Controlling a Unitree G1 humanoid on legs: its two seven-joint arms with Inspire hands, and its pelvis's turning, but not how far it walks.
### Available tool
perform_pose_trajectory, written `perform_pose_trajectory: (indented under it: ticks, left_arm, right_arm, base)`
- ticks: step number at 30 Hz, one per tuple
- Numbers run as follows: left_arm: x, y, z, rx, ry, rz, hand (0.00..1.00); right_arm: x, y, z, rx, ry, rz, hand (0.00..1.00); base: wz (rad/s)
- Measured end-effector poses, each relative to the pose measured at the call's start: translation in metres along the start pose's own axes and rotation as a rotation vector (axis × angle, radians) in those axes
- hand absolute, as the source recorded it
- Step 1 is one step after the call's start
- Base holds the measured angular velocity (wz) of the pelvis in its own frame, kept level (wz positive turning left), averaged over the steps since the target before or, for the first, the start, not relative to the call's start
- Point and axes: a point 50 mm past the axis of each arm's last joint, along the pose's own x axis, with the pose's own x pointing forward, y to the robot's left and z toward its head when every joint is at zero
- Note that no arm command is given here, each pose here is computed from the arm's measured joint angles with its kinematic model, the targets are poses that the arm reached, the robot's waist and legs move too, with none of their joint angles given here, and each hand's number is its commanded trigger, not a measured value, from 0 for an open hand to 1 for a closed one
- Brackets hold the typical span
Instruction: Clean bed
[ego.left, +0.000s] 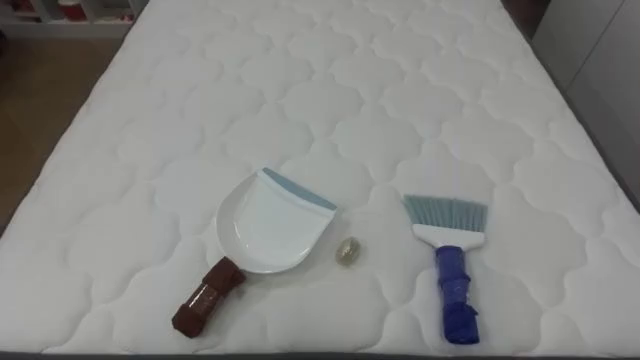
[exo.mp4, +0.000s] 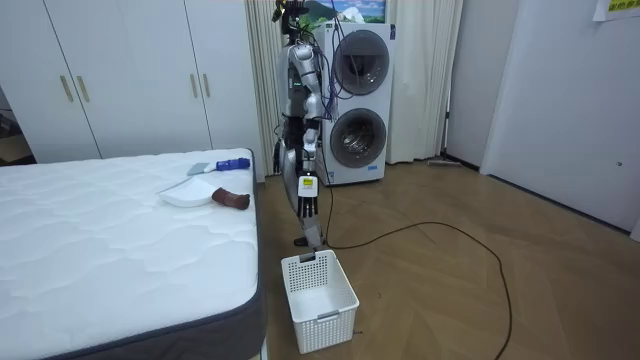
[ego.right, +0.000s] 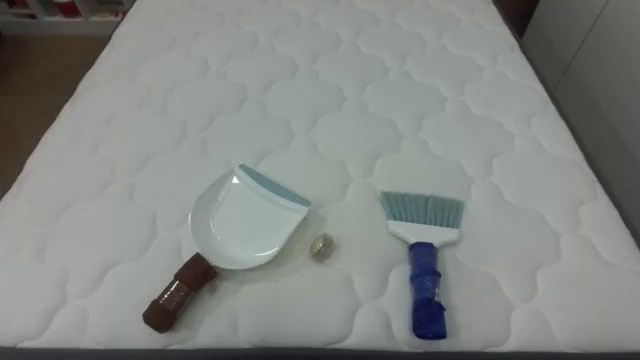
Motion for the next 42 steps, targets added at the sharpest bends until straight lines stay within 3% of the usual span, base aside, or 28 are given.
perform_pose_trajectory:
  ticks: [12,19,21,27,31,42]
  left_arm:
    - [0.0,0.001,0.003,0.004,-0.016,0.011,0.0]
    - [0.001,0.01,0.021,0.02,-0.08,0.098,0.0]
    - [0.0,0.016,0.029,0.01,-0.122,0.153,0.0]
    - [-0.015,0.045,0.094,-0.033,-0.412,0.376,0.0]
    - [-0.034,0.057,0.13,-0.025,-0.603,0.482,0.0]
    - [-0.063,0.061,0.169,-0.001,-0.849,0.589,0.0]
  right_arm:
    - [0.0,0.0,0.001,0.007,-0.016,0.0,0.0]
    - [0.0,0.001,0.002,0.004,-0.025,0.004,0.0]
    - [0.0,0.0,0.003,0.002,-0.037,0.002,0.0]
    - [0.0,-0.004,0.014,0.01,-0.091,-0.019,0.0]
    - [0.0,-0.005,0.016,0.031,-0.124,-0.02,0.0]
    - [-0.001,-0.008,0.015,0.028,-0.157,-0.022,0.0]
  base:
    - [0.0]
    - [0.01]
    - [0.0]
    - [0.05]
    - [0.0]
    - [-0.01]
